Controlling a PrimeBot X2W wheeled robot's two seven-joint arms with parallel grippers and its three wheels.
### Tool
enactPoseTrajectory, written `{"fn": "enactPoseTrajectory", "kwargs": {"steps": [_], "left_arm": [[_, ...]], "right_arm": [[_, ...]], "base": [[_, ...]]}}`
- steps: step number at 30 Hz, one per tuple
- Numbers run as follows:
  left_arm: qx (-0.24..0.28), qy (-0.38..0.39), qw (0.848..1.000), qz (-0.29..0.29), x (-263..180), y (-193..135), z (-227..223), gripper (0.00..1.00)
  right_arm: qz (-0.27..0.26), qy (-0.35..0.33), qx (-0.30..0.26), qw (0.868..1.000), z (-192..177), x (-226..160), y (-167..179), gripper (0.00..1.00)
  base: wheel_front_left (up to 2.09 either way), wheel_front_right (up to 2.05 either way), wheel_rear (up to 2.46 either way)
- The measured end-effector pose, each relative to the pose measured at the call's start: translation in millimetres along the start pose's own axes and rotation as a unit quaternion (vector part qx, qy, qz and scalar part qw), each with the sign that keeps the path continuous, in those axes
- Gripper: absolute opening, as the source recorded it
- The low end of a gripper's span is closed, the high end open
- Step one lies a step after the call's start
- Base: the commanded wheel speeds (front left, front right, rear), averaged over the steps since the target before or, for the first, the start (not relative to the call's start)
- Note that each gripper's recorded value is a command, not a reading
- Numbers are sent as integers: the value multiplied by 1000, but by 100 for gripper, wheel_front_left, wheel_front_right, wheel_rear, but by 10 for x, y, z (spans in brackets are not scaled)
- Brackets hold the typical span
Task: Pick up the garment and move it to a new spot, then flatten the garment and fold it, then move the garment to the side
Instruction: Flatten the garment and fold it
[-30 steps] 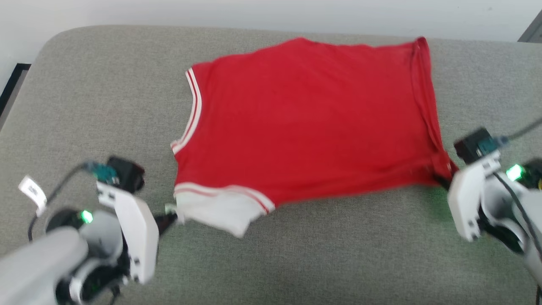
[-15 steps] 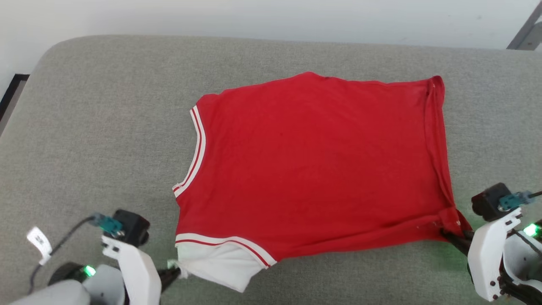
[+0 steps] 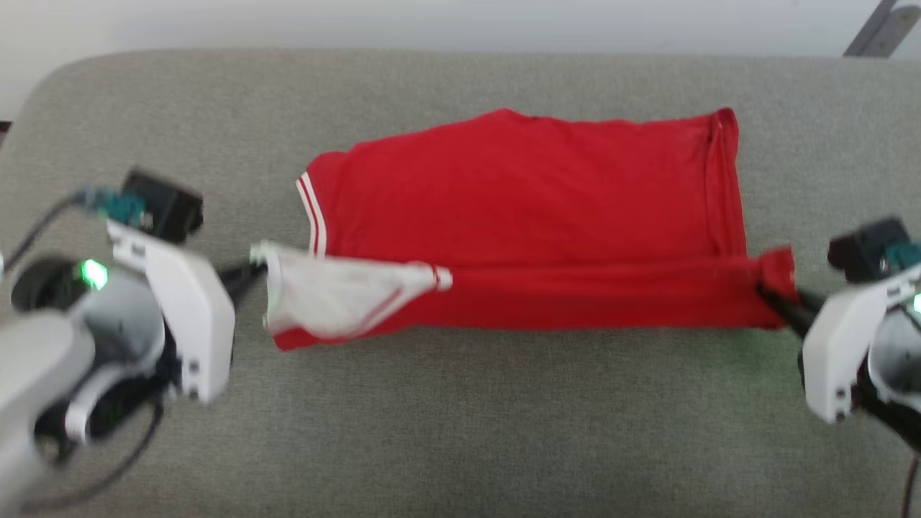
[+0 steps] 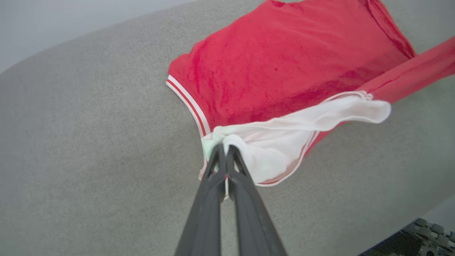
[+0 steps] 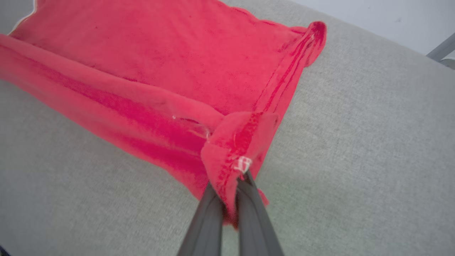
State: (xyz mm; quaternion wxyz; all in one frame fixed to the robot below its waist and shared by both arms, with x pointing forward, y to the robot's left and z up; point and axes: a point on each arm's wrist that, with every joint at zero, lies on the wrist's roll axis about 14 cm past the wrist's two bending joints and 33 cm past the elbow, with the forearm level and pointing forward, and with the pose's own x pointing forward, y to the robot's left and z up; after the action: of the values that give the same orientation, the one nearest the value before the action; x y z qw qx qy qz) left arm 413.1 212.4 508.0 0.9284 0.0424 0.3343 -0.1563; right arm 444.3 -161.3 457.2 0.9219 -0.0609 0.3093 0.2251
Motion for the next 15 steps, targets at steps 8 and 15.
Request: {"fn": "enactPoseTrajectory", "kwargs": {"steps": [8,15], "left_arm": [[22,3,1000,9,525,221,228,0],[5,47,999,23,1030,442,74,0]], "right_arm": [[-18,5,3,1000,168,339,-147,0],[-23,38,15,999,81,729,-226,0]], "base": [[0,0,0],[0,0,0]]}}
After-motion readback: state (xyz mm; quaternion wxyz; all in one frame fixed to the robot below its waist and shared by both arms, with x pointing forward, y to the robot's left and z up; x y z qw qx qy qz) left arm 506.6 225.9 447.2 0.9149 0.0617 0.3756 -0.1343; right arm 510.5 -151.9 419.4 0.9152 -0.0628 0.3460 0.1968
